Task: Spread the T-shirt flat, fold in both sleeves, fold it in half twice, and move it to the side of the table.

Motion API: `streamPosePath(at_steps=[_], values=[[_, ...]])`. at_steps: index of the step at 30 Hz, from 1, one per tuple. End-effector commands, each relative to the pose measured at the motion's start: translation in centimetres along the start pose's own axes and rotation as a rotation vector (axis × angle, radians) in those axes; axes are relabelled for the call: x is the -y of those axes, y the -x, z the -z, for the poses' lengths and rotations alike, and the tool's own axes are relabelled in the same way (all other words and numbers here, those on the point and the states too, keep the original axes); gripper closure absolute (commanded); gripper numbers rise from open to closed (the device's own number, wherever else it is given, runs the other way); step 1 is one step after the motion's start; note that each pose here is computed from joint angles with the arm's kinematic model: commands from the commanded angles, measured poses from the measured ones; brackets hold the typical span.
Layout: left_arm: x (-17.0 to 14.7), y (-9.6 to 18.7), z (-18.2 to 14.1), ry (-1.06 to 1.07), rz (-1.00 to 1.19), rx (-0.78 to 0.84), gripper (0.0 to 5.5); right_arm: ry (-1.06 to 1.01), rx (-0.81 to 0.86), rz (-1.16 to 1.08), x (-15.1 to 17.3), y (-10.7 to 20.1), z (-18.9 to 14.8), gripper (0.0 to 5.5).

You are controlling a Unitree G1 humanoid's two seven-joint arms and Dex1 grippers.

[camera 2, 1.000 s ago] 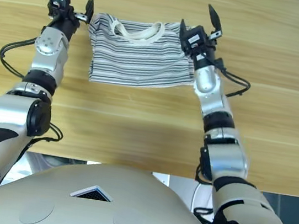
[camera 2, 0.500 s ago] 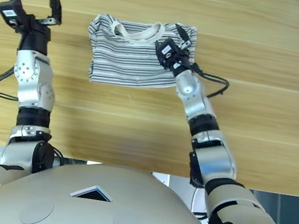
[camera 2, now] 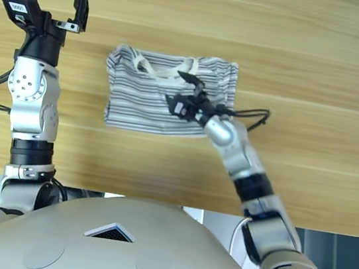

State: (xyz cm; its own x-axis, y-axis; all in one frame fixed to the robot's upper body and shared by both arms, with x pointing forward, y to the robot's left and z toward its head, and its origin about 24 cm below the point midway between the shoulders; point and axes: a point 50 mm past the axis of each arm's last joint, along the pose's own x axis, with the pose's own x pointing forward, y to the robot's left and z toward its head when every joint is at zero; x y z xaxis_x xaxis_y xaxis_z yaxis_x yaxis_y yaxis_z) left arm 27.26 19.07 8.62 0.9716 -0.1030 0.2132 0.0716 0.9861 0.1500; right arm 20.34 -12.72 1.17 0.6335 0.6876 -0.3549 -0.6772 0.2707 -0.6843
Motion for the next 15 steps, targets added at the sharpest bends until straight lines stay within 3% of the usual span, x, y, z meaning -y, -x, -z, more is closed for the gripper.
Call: streamPosePath(at_steps=[1,4,7,12,15], values=[[0.8,0.5,1.0,-0.094,0.134,-0.053,0.11,0.041,-0.166,-0.171,-2.9,5.4,1.6,1.67],[1.4,1.1,1.8,-0.179,0.249,-0.078,0.11,0.081,-0.221,-0.151,-2.2,7.2,2.2,1.67],[2.3,1.7,2.4,-0.244,0.364,-0.075,0.11,0.091,-0.175,0.0,0.4,5.9,1.9,1.67],[3.5,5.3,2.4,-0.286,0.757,0.03,0.11,-0.164,0.193,0.262,3.8,5.8,-3.0,1.67],[3.9,7.8,1.4,-0.169,0.982,0.13,0.11,-0.314,0.282,0.327,4.7,7.7,-2.8,1.67]])
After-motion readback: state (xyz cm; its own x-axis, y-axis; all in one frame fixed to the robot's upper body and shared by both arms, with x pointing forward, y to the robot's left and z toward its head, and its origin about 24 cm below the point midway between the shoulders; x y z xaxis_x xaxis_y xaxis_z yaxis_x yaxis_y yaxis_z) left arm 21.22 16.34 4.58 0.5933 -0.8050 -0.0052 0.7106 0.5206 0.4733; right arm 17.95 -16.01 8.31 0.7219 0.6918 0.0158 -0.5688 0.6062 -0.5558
